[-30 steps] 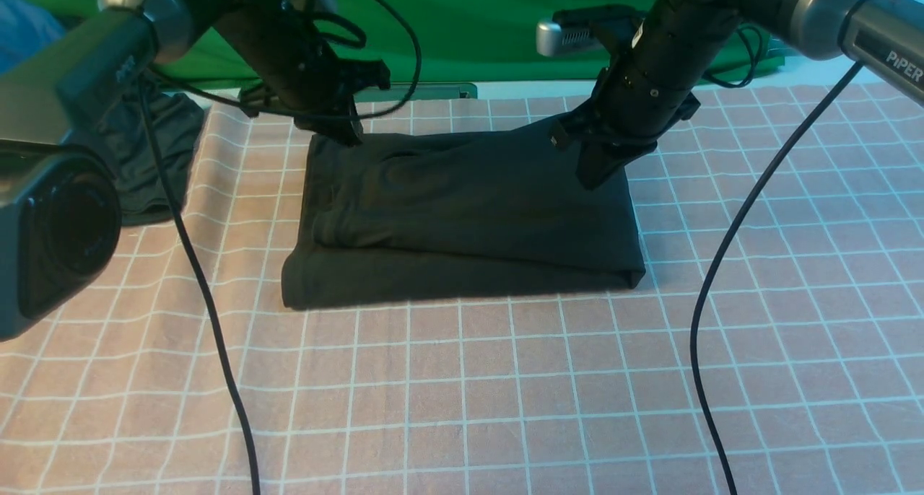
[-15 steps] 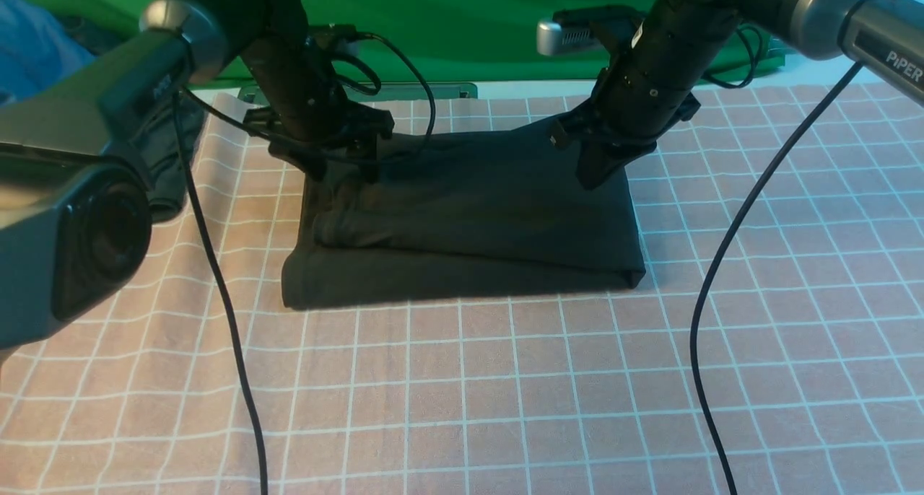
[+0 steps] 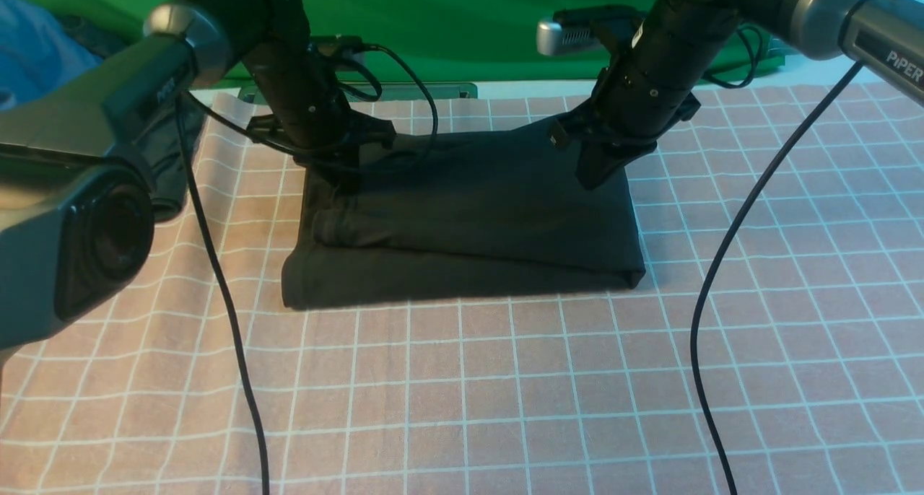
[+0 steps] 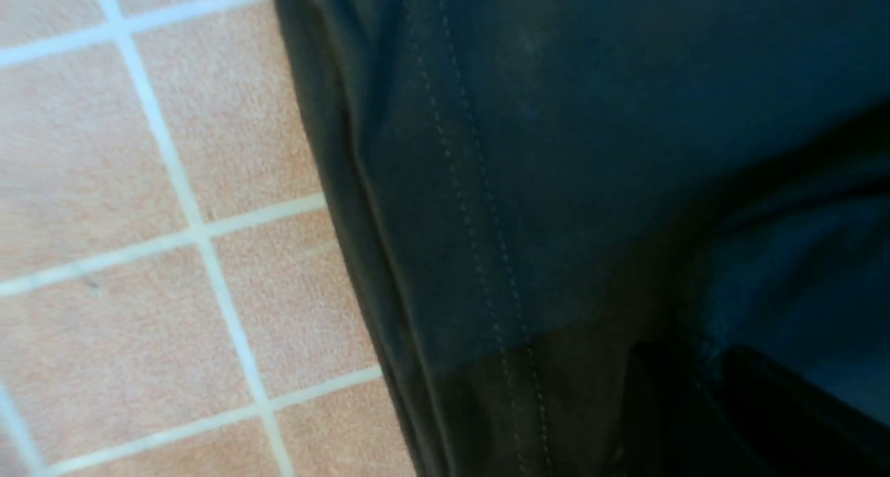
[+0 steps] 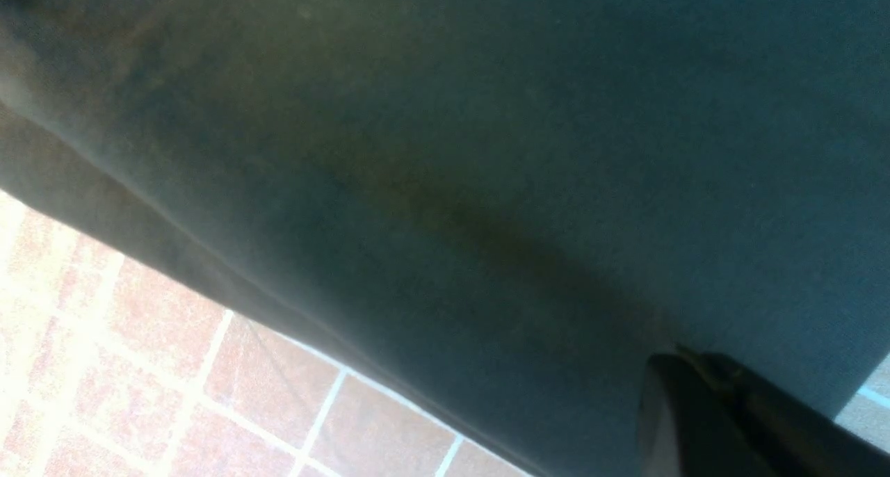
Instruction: Fold a long-sleeved shirt over a pink coffee tablecloth.
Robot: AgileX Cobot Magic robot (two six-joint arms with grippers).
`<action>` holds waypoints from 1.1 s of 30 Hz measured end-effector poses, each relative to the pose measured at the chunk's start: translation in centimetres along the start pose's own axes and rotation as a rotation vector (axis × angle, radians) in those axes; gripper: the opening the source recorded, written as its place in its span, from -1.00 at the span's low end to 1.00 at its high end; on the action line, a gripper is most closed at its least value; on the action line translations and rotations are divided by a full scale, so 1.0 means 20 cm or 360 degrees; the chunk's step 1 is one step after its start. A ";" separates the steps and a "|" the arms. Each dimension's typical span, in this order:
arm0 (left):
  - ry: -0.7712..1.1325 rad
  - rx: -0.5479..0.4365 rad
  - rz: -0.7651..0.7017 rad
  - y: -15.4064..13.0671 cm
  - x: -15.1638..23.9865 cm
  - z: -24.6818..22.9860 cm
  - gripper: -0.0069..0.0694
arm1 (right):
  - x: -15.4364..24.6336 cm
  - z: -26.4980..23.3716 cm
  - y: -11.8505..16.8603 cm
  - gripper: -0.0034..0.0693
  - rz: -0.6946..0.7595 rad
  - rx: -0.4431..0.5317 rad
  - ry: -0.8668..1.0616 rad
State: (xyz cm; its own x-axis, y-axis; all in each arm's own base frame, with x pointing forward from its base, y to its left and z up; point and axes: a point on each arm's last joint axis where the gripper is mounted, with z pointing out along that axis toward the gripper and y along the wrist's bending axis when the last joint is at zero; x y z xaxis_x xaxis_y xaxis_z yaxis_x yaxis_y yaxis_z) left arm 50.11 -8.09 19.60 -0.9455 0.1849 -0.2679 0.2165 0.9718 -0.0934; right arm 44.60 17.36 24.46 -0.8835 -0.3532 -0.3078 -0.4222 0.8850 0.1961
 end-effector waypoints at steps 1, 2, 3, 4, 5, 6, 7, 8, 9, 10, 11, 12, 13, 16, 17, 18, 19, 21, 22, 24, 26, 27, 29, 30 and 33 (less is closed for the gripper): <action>-0.0013 -0.0001 0.0004 0.00 0.00 -0.02 -0.73 | 0.00 0.00 0.00 -0.80 0.0000 0.0000 0.0000; -0.0020 -0.0001 0.0007 0.00 -0.01 -0.02 -0.73 | 0.00 0.00 0.00 -0.80 0.0000 0.0000 0.0000; -0.0046 -0.0003 0.0020 -0.01 -0.02 -0.06 -0.73 | 0.00 0.00 0.00 -0.80 0.0000 0.0000 0.0000; -0.0072 -0.0004 0.0028 -0.01 -0.02 -0.08 -0.73 | 0.00 0.00 0.00 -0.80 0.0000 0.0000 0.0000; -0.0097 -0.0006 0.0030 -0.01 -0.03 -0.10 -0.73 | 0.00 0.00 0.00 -0.80 0.0000 0.0000 0.0000; -0.0114 -0.0008 0.0032 -0.01 -0.04 -0.11 -0.73 | 0.00 0.00 0.00 -0.80 0.0000 0.0000 0.0000; -0.0141 -0.0012 0.0036 -0.01 -0.04 -0.12 -0.73 | 0.00 0.00 0.00 -0.79 -0.0002 0.0000 0.0000; -0.0153 -0.0013 0.0037 -0.01 -0.05 -0.12 -0.73 | 0.00 0.00 0.00 -0.79 -0.0002 0.0000 0.0000; -0.0163 -0.0014 0.0037 -0.01 -0.05 -0.12 -0.73 | 0.00 0.00 0.00 -0.79 -0.0002 0.0000 0.0000; -0.0163 -0.0015 0.0037 -0.01 -0.05 -0.12 -0.73 | 0.00 0.00 0.00 -0.79 -0.0002 0.0000 0.0000; -0.0162 -0.0019 0.0039 -0.01 -0.05 -0.12 -0.73 | 0.00 0.00 0.00 -0.79 -0.0002 0.0000 0.0000; -0.0171 -0.0028 0.0042 -0.01 -0.05 -0.12 -0.73 | 0.00 0.00 0.00 -0.79 -0.0002 0.0000 0.0000; -0.0186 -0.0040 0.0035 0.00 -0.06 -0.12 -0.73 | 0.00 0.00 0.00 -0.79 -0.0003 0.0000 0.0000; -0.0213 -0.0069 -0.0018 0.00 -0.06 -0.11 -0.73 | 0.00 0.00 0.00 -0.79 -0.0003 0.0000 0.0000; -0.0214 -0.0077 -0.0026 0.00 -0.07 -0.11 -0.73 | 0.00 0.00 0.00 -0.78 -0.0003 0.0000 0.0000; -0.0213 -0.0087 -0.0049 0.01 -0.07 -0.11 -0.73 | 0.00 0.00 0.00 -0.78 -0.0003 0.0000 0.0000; -0.0212 -0.0106 -0.0074 0.01 -0.06 -0.11 -0.73 | 0.00 0.00 0.00 -0.78 -0.0003 0.0000 0.0000; -0.0204 -0.0143 -0.0115 0.01 -0.06 -0.09 -0.72 | 0.00 0.00 0.00 -0.78 -0.0003 0.0000 0.0000; -0.0203 -0.0173 -0.0129 0.02 -0.06 -0.09 -0.71 | 0.00 0.00 0.00 -0.78 -0.0003 0.0000 0.0000; -0.0203 -0.0209 -0.0165 0.03 -0.06 -0.09 -0.62 | 0.00 0.00 0.00 -0.78 -0.0003 0.0000 0.0000; -0.0208 -0.0241 -0.0174 0.04 -0.06 -0.09 -0.53 | 0.00 0.00 0.00 -0.78 -0.0003 0.0000 0.0000; -0.0206 -0.0283 -0.0192 0.05 -0.06 -0.09 -0.45 | 0.00 0.00 0.00 -0.78 -0.0003 0.0000 0.0000; -0.0187 -0.0328 -0.0234 0.07 -0.05 -0.10 -0.35 | 0.00 0.00 0.00 -0.77 -0.0003 0.0000 0.0000; -0.0172 -0.0347 -0.0256 0.07 -0.05 -0.11 -0.34 | 0.00 0.00 0.00 -0.77 -0.0003 0.0000 0.0000; -0.0144 -0.0346 -0.0281 0.07 -0.03 -0.18 -0.32 | 0.00 0.00 0.00 -0.76 -0.0037 0.0000 -0.0002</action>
State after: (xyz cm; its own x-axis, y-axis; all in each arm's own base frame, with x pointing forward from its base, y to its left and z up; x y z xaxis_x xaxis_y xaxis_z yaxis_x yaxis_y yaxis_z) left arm 50.11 -6.41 23.04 -0.9364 0.0058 -0.3508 -0.0158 0.9982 0.0587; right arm 44.61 17.37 24.46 -0.8731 -0.3736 -0.3133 -0.4428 0.8765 0.1887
